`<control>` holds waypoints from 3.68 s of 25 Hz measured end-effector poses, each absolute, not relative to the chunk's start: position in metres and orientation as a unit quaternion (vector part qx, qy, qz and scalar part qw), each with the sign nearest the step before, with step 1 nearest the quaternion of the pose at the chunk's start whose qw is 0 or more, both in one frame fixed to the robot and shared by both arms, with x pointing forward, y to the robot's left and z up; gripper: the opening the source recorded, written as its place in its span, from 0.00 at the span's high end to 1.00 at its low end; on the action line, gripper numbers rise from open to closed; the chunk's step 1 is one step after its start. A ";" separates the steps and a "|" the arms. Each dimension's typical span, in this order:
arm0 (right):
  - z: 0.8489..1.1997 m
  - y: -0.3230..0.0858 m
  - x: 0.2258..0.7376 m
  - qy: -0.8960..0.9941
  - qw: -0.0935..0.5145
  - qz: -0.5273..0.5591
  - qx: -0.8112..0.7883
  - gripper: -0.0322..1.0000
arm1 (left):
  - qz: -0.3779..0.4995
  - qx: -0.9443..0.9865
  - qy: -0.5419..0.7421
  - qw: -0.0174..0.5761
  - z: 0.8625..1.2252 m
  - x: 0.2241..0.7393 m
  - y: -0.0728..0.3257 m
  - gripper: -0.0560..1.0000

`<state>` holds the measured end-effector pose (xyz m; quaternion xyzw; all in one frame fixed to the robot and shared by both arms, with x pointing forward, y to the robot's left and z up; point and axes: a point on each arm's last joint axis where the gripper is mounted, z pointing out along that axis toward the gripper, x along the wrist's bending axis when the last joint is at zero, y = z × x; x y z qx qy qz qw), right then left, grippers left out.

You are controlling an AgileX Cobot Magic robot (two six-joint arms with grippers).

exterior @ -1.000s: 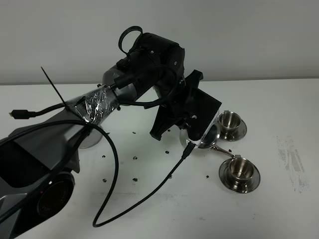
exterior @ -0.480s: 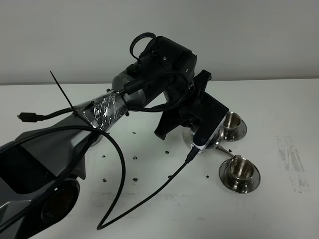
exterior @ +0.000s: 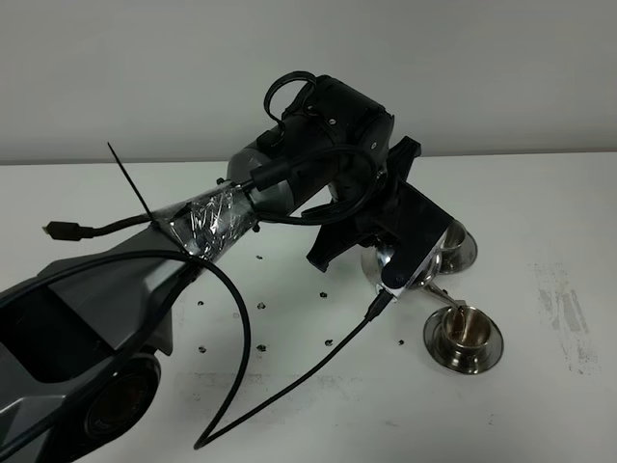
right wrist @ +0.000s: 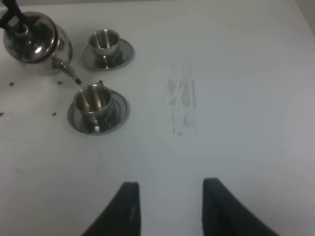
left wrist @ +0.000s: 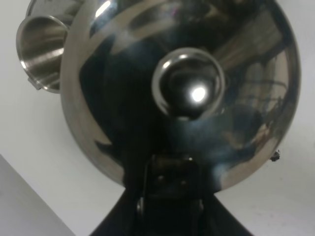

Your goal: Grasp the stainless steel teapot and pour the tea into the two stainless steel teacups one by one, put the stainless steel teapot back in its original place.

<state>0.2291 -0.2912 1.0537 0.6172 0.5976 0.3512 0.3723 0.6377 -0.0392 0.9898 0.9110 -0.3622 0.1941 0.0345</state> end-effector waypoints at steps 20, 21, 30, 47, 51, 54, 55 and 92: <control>1.054 -0.291 0.229 0.598 0.372 0.351 0.617 0.68 | 0.215 0.906 -0.365 0.007 0.989 0.639 -0.042 0.74; 1.054 -0.291 0.229 0.598 0.372 0.351 0.617 0.68 | 0.215 0.906 -0.365 0.005 0.989 0.639 -0.042 0.74; 1.054 -0.291 0.229 0.598 0.372 0.351 0.617 0.68 | 0.218 0.904 -0.369 0.001 0.989 0.637 -0.045 0.74; 1.054 -0.291 0.229 0.598 0.372 0.351 0.617 0.68 | 0.224 0.899 -0.377 -0.010 0.990 0.634 -0.048 0.74; 1.054 -0.291 0.229 0.598 0.372 0.351 0.617 0.68 | 0.226 0.898 -0.378 -0.014 0.990 0.634 -0.048 0.74; 1.054 -0.291 0.229 0.598 0.372 0.351 0.617 0.68 | 0.228 0.897 -0.380 -0.016 0.990 0.633 -0.049 0.74; 1.054 -0.291 0.229 0.598 0.372 0.351 0.617 0.68 | 0.228 0.896 -0.380 -0.016 0.990 0.633 -0.050 0.74; 1.054 -0.291 0.229 0.598 0.372 0.351 0.617 0.68 | 0.241 0.887 -0.392 -0.037 0.991 0.631 -0.054 0.74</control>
